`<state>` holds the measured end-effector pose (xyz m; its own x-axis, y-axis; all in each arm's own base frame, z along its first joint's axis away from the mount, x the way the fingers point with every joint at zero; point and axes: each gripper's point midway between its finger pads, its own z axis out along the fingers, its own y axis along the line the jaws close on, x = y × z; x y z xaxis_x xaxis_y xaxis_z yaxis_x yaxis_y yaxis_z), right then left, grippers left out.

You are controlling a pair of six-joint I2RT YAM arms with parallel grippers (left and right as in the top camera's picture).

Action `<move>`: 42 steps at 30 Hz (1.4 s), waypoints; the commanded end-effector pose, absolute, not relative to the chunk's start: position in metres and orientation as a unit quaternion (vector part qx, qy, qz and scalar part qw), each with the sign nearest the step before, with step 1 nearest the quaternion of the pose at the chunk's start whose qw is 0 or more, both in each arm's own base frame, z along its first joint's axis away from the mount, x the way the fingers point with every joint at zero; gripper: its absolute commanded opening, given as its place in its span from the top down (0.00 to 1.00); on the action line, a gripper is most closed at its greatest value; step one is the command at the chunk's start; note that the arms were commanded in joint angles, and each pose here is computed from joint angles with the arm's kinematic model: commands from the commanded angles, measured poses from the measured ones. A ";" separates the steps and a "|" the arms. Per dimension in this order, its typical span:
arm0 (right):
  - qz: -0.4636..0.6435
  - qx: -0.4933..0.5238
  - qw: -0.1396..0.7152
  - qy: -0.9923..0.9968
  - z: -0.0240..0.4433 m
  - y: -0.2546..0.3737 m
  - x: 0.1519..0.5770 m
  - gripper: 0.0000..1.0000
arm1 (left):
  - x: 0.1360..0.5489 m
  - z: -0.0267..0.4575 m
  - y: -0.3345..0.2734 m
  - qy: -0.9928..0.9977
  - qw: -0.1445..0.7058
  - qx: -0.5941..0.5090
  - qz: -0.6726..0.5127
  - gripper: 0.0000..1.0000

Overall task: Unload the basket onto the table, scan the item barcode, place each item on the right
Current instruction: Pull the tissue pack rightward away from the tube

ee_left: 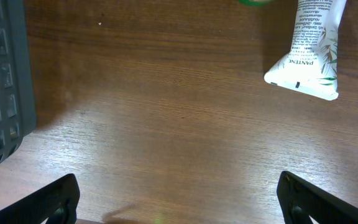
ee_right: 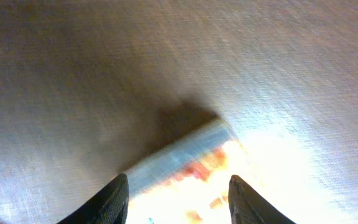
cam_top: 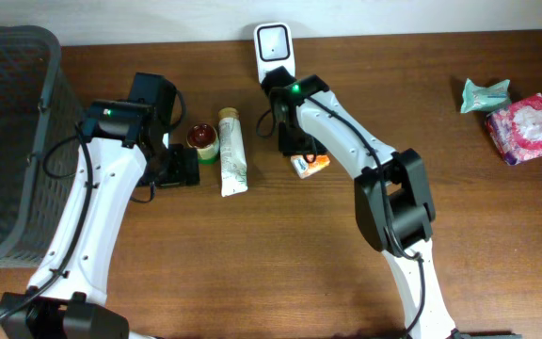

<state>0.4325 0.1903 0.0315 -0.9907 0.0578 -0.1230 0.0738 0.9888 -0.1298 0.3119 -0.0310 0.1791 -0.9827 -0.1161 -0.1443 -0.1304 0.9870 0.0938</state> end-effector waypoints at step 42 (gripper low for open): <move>-0.091 0.260 0.032 0.961 0.006 0.179 0.404 0.93 | 0.310 0.183 -0.029 0.993 0.076 -0.069 0.053 0.01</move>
<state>0.4092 0.1822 0.0152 -0.8110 0.5725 -0.1205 0.5841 0.8043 -0.1097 0.3120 -0.0310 0.1791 -0.9826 -0.1161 -0.1446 -0.1305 0.9870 0.0937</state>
